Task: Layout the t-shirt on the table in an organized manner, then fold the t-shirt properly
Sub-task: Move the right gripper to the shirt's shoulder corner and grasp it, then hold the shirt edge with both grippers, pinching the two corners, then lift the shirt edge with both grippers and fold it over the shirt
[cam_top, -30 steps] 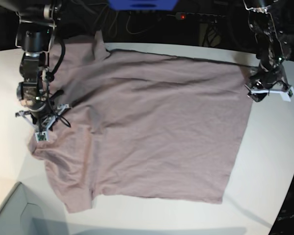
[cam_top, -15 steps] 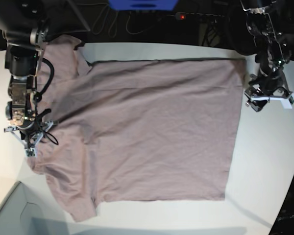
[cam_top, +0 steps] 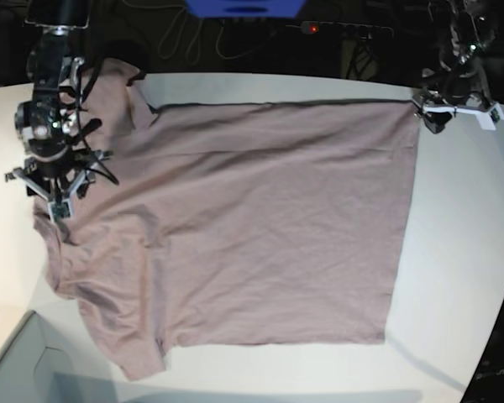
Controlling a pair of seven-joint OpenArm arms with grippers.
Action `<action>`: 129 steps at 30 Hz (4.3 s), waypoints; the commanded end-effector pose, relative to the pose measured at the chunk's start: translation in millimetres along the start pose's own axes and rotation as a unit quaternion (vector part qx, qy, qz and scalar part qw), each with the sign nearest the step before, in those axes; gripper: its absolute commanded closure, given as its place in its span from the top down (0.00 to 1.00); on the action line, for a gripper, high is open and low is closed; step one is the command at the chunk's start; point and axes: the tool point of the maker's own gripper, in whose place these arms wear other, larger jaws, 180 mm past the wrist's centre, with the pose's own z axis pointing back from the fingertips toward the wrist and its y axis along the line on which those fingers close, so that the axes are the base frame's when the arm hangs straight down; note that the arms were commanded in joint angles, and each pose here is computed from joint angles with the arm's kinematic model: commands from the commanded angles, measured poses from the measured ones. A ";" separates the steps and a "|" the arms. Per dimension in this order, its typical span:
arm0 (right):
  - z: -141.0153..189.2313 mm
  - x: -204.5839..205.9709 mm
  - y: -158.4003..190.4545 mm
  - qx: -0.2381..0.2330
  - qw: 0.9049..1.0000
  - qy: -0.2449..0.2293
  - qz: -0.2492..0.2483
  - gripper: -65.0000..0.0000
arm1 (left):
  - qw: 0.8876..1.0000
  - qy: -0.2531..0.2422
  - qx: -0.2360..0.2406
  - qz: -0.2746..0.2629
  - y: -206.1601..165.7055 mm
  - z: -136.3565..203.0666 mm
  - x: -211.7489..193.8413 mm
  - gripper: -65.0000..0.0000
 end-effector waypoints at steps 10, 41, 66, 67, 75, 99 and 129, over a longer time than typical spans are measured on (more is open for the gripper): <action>63.6 -18.0 -2.7 -0.032 0.999 -0.009 -0.025 0.49 | 0.999 0.036 -0.016 -0.005 -13.4 -18.9 -27.0 0.58; 62.8 -142.8 19.9 0.017 0.985 0.147 -0.085 0.70 | 0.997 0.060 0.003 -0.040 9.4 -39.9 -26.4 0.00; 58.7 -144.9 18.3 0.014 0.984 0.150 -0.096 0.69 | 0.998 0.029 -0.047 -0.024 -15.2 -7.1 -9.0 0.64; 58.7 -144.9 18.3 0.014 0.984 0.150 -0.096 0.69 | 0.998 0.032 -0.045 -0.023 -14.0 -7.5 -11.3 0.64; 59.1 -145.6 18.4 0.014 0.984 0.151 -0.095 0.69 | 0.997 0.064 -0.037 -0.020 -8.8 -14.1 -35.6 0.64; 58.7 -142.9 26.7 0.040 0.985 0.147 -0.086 0.70 | 0.994 0.072 -0.059 -0.053 -20.1 -14.9 -34.8 0.00; 91.5 -104.6 15.7 0.059 0.993 0.094 -0.047 0.00 | 0.996 0.019 -0.072 -0.052 -31.6 -5.2 4.4 0.00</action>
